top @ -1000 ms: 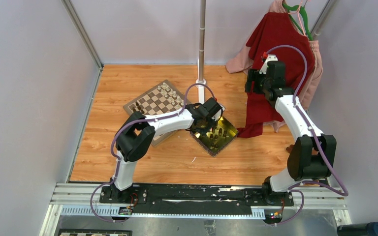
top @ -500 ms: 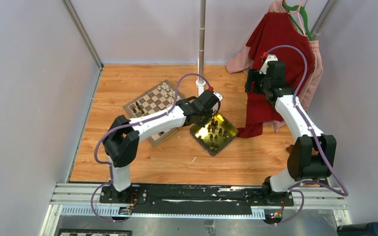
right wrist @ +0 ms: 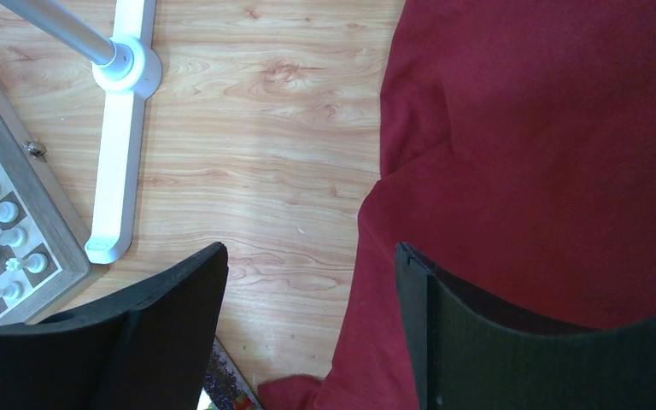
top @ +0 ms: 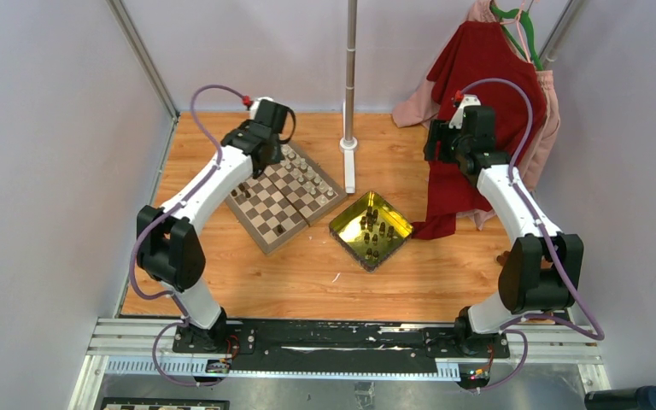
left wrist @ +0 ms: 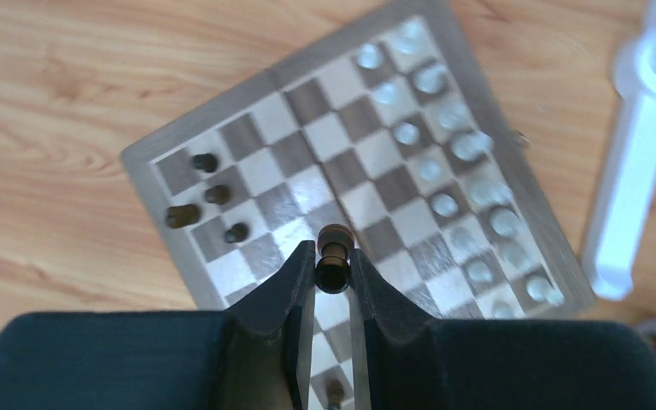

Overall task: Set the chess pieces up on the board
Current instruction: Place the chess piece on the chessboard.

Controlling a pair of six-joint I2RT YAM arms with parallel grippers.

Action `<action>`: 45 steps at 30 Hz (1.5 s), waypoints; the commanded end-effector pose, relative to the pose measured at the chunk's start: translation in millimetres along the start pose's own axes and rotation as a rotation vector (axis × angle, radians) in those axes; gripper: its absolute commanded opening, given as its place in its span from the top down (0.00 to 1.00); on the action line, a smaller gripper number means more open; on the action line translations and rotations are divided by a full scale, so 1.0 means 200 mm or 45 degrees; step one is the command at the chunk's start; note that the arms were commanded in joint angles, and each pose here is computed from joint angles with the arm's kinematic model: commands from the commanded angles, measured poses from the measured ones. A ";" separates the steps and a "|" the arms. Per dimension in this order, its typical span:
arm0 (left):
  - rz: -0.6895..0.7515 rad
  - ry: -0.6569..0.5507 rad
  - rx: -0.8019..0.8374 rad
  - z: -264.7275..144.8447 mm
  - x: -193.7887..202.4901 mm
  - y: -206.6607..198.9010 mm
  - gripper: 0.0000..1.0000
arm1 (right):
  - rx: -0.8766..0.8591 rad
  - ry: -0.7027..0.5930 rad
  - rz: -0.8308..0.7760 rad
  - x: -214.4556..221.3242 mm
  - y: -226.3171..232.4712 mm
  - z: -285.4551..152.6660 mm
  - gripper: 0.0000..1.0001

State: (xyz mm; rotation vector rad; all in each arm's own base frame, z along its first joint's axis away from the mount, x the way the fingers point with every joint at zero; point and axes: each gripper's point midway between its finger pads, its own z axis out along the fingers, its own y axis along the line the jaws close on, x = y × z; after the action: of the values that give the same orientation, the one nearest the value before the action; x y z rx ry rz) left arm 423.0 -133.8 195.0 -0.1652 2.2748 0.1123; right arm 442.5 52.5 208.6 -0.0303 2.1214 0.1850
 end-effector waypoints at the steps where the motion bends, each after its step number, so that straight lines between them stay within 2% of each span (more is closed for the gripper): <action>1: -0.260 0.095 -0.142 0.07 0.00 0.23 1.00 | -0.035 0.012 0.013 -0.02 0.04 0.01 0.25; 3: -0.363 0.153 -0.199 0.15 0.03 0.34 1.00 | -0.044 0.014 0.012 -0.03 0.06 0.02 0.26; 9: -0.579 0.284 -0.299 0.27 0.18 0.51 1.00 | -0.064 0.026 0.010 -0.02 0.08 0.05 0.27; 14: -0.698 0.334 -0.383 0.32 0.26 0.63 1.00 | -0.081 0.038 0.007 -0.01 0.10 0.07 0.27; 28: -0.802 0.350 -0.525 0.35 0.34 0.84 1.00 | -0.120 0.078 -0.003 0.03 0.15 0.13 0.29; 45: -0.837 0.401 -0.504 0.51 0.37 0.85 1.00 | -0.138 0.116 -0.050 0.08 0.20 0.16 0.30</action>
State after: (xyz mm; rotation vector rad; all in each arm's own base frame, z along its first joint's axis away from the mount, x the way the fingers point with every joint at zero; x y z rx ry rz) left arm 412.8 41.8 79.7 -1.1740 2.3707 0.2280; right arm 457.3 88.8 177.2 -0.1116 2.1968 0.2726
